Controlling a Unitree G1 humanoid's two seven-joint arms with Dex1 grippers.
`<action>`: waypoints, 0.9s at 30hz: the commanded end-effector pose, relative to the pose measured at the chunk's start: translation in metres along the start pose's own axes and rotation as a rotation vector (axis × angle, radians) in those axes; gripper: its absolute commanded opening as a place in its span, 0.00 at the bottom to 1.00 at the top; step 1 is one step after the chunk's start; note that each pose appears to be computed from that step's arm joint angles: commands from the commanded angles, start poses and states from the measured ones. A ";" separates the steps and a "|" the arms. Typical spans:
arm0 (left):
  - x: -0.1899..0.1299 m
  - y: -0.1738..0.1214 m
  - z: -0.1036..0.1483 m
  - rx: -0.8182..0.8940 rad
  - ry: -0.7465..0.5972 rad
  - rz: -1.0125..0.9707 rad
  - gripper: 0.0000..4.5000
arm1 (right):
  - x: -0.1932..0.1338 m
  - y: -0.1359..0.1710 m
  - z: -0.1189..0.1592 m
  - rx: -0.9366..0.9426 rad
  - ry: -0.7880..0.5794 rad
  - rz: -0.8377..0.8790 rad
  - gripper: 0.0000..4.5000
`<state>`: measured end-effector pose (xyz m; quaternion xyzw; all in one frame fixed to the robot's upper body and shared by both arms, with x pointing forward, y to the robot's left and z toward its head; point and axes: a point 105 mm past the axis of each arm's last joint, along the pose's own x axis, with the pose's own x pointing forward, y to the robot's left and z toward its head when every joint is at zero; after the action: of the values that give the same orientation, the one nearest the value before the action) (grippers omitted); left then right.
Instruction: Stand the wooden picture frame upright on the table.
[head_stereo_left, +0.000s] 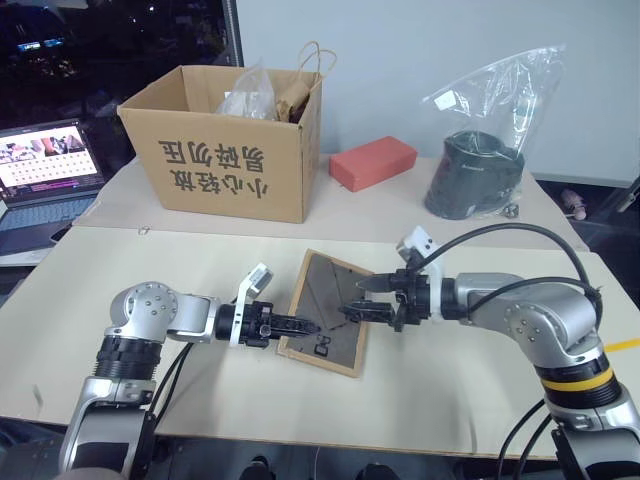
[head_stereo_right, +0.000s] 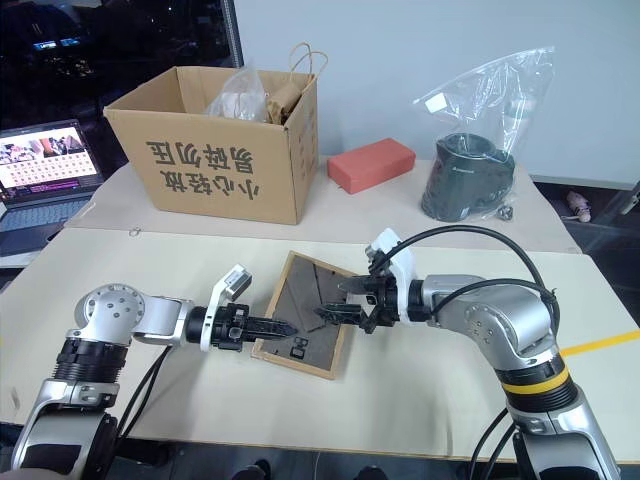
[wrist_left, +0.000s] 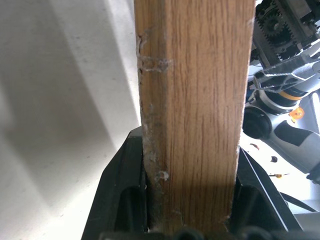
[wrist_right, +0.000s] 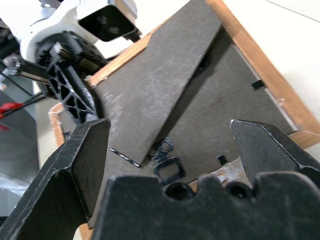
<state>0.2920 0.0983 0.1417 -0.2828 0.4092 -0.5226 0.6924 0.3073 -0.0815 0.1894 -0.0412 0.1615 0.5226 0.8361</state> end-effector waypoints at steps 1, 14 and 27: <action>-0.002 -0.019 0.011 0.068 -0.023 -0.072 0.26 | 0.005 0.026 0.009 -0.051 -0.024 0.120 0.99; -0.006 -0.012 0.011 0.050 -0.038 -0.060 0.26 | 0.006 0.053 -0.002 -0.158 0.012 0.233 0.99; -0.017 -0.024 0.009 0.025 -0.010 -0.123 0.26 | -0.008 -0.006 0.000 -0.202 0.018 -0.056 0.99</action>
<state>0.2905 0.1086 0.1463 -0.2929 0.4188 -0.5241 0.6813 0.2989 -0.0745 0.1847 -0.1190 0.1257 0.5464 0.8194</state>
